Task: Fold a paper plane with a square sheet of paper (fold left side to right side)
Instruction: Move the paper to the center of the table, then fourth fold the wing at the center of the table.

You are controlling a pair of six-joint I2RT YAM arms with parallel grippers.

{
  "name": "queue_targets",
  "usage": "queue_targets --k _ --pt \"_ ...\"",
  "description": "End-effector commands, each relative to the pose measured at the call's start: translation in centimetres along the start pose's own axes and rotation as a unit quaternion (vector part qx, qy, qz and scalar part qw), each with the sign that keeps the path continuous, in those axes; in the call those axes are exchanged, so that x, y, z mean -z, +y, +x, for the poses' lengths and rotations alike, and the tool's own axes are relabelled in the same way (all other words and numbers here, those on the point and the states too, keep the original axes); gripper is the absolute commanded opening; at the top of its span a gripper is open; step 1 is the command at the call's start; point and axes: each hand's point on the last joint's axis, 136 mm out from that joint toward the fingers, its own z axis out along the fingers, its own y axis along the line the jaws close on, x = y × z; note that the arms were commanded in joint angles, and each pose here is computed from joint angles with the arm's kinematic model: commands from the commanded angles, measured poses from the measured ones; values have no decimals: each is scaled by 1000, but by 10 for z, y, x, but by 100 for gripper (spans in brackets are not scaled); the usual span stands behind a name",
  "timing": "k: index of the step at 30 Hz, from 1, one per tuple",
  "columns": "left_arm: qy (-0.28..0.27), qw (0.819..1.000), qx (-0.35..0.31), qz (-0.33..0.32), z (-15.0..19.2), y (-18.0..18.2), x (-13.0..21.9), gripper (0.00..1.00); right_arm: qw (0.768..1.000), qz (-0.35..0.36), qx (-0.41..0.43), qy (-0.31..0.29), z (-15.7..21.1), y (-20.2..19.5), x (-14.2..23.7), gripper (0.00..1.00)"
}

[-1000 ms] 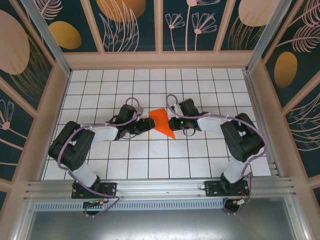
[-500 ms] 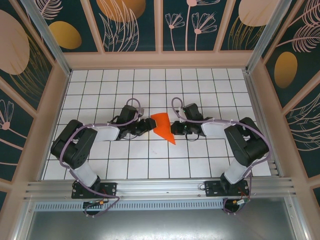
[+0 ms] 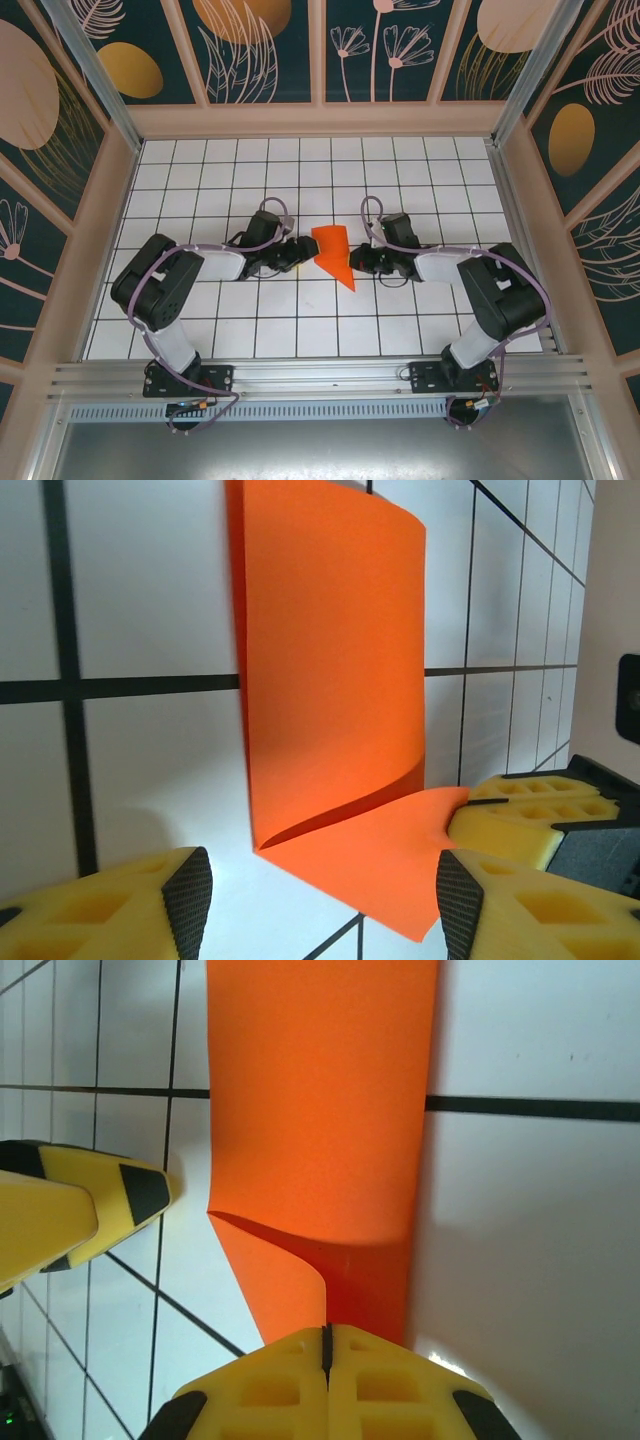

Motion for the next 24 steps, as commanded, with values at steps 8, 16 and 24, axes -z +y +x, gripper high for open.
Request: queue_targets --k 8,16,24 --pt "3 1000 3 22 -3 -12 -9 64 998 -47 -16 -36 -11 12 19 0" --pt "14 999 7 34 2 -16 -17 63 997 -60 -44 -35 -7 5 20 0" --pt "21 999 5 44 2 -25 -25 61 997 -62 -46 -29 -4 3 18 0"
